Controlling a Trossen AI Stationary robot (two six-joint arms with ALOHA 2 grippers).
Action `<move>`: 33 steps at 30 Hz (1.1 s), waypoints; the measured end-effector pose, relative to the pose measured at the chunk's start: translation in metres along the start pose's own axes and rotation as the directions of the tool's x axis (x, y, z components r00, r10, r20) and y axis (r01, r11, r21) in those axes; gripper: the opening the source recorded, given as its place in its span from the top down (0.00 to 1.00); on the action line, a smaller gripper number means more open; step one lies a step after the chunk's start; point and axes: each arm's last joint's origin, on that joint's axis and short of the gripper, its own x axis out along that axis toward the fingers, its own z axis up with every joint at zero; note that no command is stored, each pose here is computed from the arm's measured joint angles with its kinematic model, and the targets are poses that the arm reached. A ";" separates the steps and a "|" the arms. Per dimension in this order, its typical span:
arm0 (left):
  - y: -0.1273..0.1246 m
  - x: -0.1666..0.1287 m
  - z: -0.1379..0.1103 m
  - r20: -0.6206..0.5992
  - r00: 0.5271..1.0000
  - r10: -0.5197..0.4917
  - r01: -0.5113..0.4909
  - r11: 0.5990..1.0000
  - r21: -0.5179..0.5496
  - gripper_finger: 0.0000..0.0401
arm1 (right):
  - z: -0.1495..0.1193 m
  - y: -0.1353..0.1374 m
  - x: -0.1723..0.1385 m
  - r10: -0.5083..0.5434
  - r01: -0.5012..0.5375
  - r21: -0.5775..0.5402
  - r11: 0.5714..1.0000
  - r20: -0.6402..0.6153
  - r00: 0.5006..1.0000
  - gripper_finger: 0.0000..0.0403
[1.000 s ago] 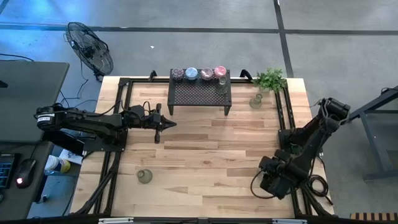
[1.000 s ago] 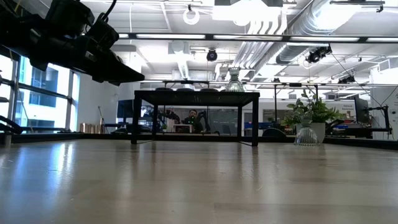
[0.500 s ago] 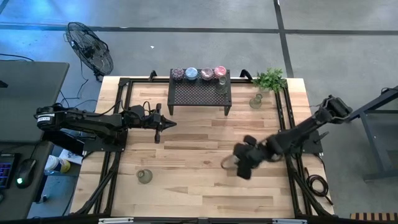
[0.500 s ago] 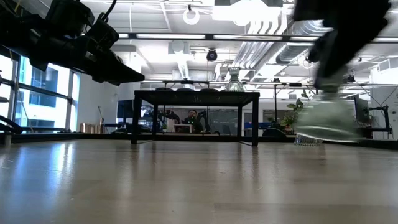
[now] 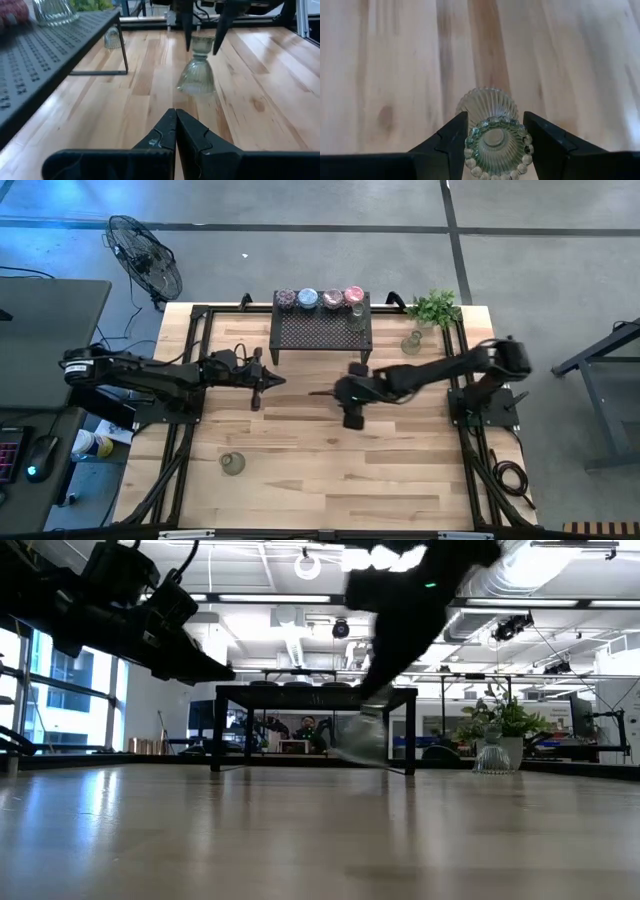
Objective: Pick & Place candle stick holders
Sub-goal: Align the candle holder with the other candle holder on the shelf
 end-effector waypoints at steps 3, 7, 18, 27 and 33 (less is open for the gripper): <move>0.001 0.005 0.000 -0.015 1.000 -0.002 0.002 1.000 -0.005 1.00 | 0.023 -0.004 0.017 0.023 -0.023 -0.056 0.998 -0.013 1.000 0.60; 0.001 0.009 -0.001 -0.033 0.999 -0.003 0.003 1.000 -0.008 1.00 | 0.044 -0.005 0.036 0.017 -0.022 -0.119 0.993 -0.045 0.999 0.60; 0.001 0.011 0.000 -0.026 1.000 -0.011 0.010 1.000 -0.024 1.00 | 0.060 -0.004 0.055 -0.035 0.024 -0.182 0.983 -0.055 0.998 0.44; 0.001 0.011 0.000 -0.027 1.000 -0.010 0.008 0.998 -0.058 1.00 | 0.070 0.002 0.037 -0.050 0.058 -0.250 0.967 0.039 0.998 0.36; 0.001 0.011 0.000 -0.027 1.000 -0.010 0.009 0.999 -0.051 1.00 | 0.076 0.006 -0.025 -0.003 0.036 -0.267 0.963 0.122 0.992 0.43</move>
